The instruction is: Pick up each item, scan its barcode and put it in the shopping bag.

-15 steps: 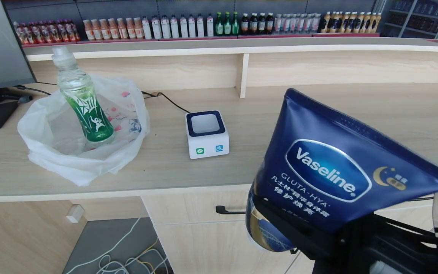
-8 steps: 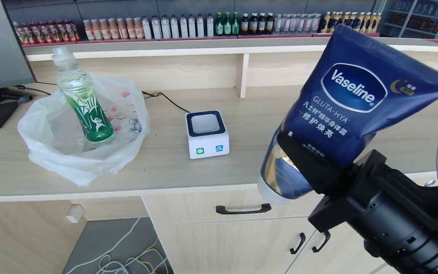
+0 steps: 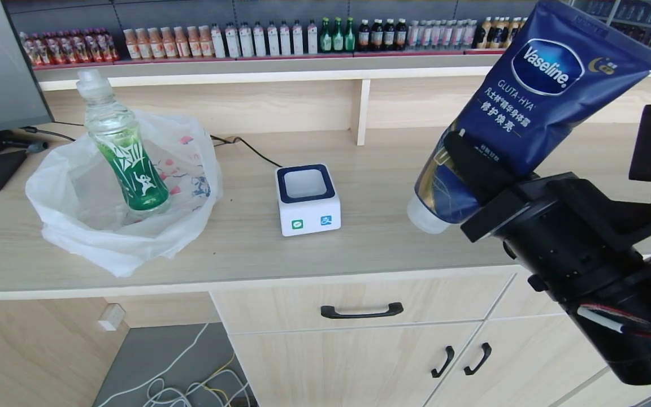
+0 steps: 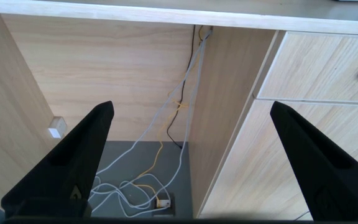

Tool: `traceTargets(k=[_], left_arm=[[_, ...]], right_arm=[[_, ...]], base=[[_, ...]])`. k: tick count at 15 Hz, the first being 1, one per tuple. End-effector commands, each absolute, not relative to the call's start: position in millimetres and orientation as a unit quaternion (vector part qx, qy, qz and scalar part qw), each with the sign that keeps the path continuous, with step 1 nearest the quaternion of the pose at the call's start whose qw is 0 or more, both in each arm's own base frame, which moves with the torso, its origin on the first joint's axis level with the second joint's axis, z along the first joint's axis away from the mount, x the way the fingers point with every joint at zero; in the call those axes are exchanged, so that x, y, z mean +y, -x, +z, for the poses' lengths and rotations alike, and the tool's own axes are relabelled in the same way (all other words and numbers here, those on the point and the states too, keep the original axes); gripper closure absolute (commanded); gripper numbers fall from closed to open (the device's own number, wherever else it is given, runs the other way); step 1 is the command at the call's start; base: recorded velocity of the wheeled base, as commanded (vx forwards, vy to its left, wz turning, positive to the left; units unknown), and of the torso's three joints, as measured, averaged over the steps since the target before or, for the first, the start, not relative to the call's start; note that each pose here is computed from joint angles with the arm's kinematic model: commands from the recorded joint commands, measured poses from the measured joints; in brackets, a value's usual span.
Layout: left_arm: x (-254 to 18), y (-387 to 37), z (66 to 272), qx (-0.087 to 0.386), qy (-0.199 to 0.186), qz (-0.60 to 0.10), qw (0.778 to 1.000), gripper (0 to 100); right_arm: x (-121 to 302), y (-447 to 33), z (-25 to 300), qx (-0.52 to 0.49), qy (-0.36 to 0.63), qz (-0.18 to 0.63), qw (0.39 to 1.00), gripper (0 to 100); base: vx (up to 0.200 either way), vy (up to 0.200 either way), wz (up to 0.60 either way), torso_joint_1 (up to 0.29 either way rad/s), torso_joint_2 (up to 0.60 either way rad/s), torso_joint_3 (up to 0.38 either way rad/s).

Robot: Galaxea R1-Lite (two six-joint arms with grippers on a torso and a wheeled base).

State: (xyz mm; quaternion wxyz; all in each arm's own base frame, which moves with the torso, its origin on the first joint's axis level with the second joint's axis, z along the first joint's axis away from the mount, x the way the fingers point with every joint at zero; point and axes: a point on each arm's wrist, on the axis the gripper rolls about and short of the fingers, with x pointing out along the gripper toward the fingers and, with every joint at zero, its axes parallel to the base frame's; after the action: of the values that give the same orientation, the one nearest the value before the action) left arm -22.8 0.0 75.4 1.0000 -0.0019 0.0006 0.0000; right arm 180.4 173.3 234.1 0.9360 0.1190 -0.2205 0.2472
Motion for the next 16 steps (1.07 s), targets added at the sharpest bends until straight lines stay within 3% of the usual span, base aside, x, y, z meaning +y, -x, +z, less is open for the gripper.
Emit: traceTargets(k=[1, 8, 16], left_arm=[[0.0, 22.8, 75.5, 0.0, 0.003, 0.0, 1.0, 0], [0.0, 22.8, 75.5, 0.0, 0.002, 0.0, 1.0, 0], [0.0, 22.8, 75.5, 0.0, 0.004, 0.0, 1.0, 0]], right_arm=[[173.6, -183.6, 232.8, -0.219, -0.116, 0.245, 0.937, 100], [174.3, -179.3, 231.8, -0.214, -0.126, 0.256, 0.934, 100], [175.3, -178.6, 229.2, -0.209, -0.124, 0.258, 0.935, 100]], base=[[0.0, 0.0, 0.0, 0.0, 0.0, 0.0], [0.0, 0.0, 0.0, 0.0, 0.0, 0.0], [0.0, 0.2, 0.0, 0.002, 0.0, 0.003]])
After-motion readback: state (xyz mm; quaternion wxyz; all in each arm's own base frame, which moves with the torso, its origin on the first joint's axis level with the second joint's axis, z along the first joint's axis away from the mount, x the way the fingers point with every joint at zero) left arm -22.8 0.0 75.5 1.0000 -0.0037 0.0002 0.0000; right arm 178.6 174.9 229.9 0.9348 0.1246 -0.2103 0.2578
